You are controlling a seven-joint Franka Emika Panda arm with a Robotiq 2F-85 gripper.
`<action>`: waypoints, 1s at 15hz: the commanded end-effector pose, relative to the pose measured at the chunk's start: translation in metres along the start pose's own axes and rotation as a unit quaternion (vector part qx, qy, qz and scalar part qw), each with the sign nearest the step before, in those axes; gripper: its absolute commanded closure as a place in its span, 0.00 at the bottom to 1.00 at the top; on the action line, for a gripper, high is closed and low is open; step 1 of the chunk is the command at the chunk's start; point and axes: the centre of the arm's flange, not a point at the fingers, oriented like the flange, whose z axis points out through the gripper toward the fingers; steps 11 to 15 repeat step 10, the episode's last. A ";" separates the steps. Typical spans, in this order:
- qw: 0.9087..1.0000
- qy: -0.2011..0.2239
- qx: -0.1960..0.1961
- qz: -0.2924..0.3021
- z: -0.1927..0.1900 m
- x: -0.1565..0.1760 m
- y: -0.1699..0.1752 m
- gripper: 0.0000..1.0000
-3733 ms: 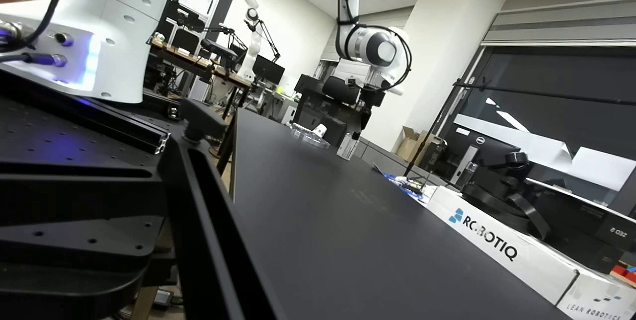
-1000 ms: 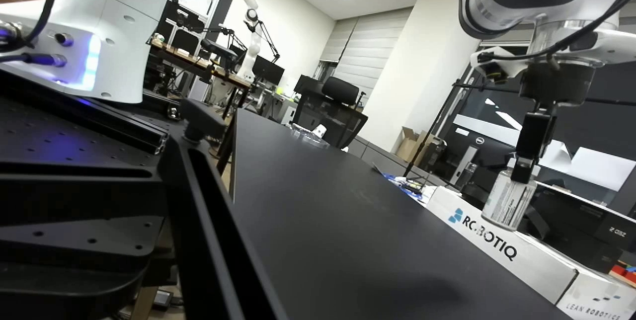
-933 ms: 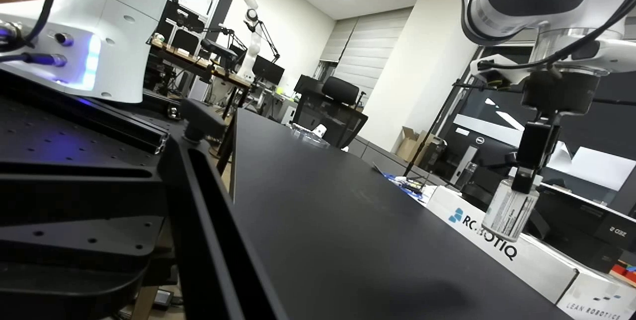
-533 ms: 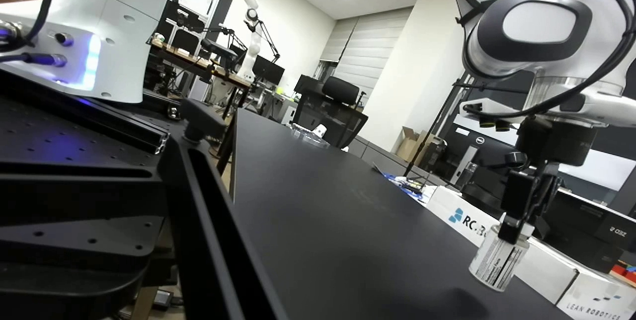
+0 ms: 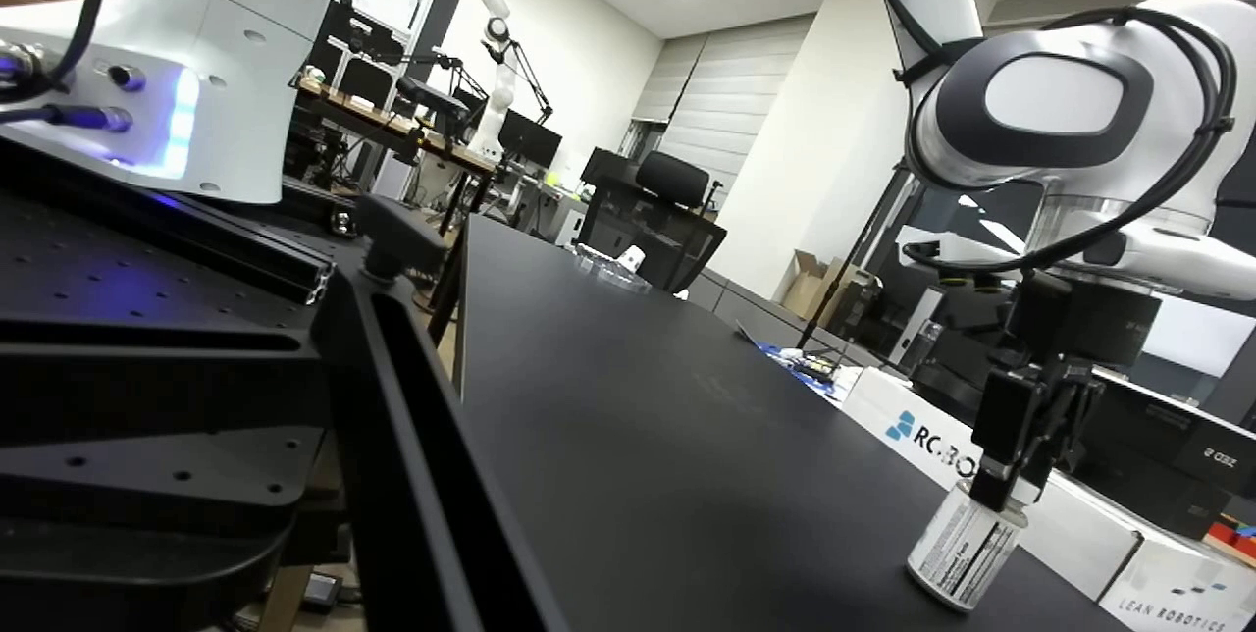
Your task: Pick the bottle and move it to the right on the table
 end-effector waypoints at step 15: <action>0.998 0.008 0.061 -0.021 -0.105 -0.011 -0.038 0.00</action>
